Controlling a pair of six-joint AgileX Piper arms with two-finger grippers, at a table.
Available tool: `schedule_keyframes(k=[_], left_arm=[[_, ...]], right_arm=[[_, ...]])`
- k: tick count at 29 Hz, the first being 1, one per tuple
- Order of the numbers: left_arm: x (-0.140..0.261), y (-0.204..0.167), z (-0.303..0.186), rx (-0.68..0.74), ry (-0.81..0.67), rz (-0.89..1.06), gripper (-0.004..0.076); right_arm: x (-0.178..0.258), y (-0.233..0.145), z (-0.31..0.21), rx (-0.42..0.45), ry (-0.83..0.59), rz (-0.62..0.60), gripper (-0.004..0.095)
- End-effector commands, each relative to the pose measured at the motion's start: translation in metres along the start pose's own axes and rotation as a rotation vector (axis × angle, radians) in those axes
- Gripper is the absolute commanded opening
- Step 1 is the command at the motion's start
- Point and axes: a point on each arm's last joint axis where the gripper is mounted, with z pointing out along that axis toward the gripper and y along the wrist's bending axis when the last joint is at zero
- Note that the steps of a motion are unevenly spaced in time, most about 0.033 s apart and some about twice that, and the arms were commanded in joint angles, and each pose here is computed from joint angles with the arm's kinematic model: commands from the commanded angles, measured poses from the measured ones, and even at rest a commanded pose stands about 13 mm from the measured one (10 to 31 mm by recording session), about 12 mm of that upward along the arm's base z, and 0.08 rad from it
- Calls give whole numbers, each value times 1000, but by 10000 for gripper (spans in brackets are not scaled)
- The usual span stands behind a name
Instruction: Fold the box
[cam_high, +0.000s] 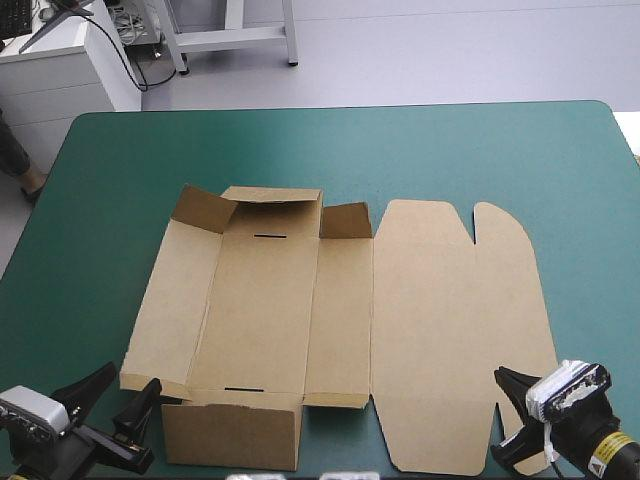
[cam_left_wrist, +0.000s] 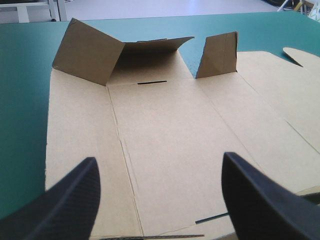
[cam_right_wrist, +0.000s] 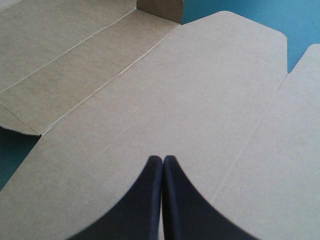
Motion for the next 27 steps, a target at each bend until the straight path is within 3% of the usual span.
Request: schedule_keyframes(k=[1, 17, 27], left_arm=[[-15, -2, 4, 11, -48, -15, 491], [-113, -5, 121, -45, 470, -77, 447], [-103, 39, 182, -198, 725, -168, 447]], right_arm=[[-13, -1, -3, 7, -89, 2, -17], [-13, 0, -3, 3, -89, 7, -19], [-13, 0, -3, 3, -89, 12, -19]])
